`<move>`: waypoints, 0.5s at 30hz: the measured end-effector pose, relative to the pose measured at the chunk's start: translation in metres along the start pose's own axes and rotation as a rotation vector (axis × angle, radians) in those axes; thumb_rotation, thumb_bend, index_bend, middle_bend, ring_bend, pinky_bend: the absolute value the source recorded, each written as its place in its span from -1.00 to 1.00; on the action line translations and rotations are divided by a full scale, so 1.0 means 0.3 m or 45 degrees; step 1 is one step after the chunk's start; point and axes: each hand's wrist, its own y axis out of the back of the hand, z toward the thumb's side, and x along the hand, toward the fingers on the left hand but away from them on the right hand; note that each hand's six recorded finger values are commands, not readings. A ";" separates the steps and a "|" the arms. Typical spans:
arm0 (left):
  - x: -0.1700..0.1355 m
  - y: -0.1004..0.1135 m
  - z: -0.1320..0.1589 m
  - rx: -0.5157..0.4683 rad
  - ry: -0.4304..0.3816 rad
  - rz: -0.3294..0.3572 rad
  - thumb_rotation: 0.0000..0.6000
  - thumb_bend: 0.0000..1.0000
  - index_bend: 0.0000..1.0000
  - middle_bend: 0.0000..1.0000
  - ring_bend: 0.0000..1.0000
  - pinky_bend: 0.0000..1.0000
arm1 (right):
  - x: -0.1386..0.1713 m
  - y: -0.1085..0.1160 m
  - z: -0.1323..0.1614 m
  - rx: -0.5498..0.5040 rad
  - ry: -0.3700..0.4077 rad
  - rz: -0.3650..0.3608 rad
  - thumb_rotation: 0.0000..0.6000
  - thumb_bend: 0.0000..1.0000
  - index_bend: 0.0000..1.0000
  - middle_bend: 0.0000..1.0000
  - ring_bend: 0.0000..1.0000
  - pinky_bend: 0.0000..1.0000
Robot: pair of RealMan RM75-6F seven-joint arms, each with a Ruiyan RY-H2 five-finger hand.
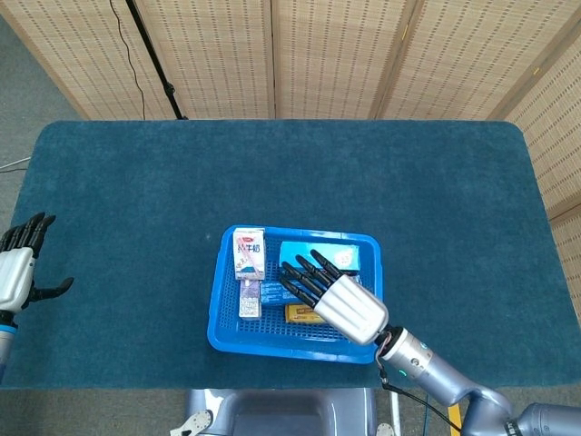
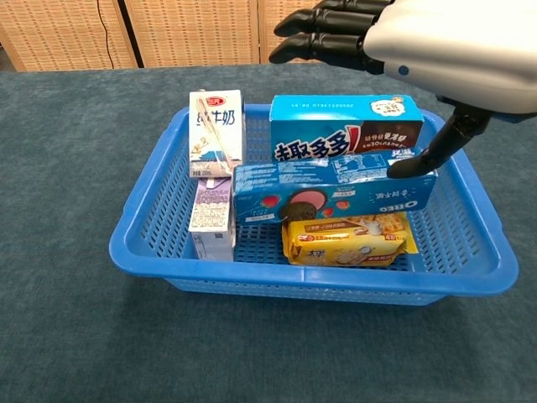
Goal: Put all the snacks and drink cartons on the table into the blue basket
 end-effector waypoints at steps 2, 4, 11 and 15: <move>-0.001 0.000 0.000 0.000 -0.001 0.001 1.00 -0.59 -1.00 -1.00 -1.00 -1.00 | 0.004 0.007 -0.003 0.000 -0.002 -0.005 1.00 -1.00 -1.00 -1.00 -1.00 -0.87; -0.002 0.000 0.000 -0.002 -0.002 0.000 1.00 -0.59 -1.00 -1.00 -1.00 -1.00 | 0.006 0.014 -0.010 0.006 -0.009 -0.011 1.00 -1.00 -1.00 -1.00 -1.00 -0.87; -0.002 0.001 0.001 -0.001 -0.007 0.000 1.00 -0.59 -1.00 -1.00 -1.00 -1.00 | 0.024 0.052 -0.063 0.048 -0.065 -0.040 1.00 -1.00 -1.00 -1.00 -1.00 -0.88; -0.005 0.003 0.002 0.000 -0.010 0.005 1.00 -0.59 -1.00 -1.00 -1.00 -1.00 | 0.033 0.074 -0.108 0.064 -0.093 -0.069 1.00 -1.00 -0.92 -1.00 -1.00 -0.88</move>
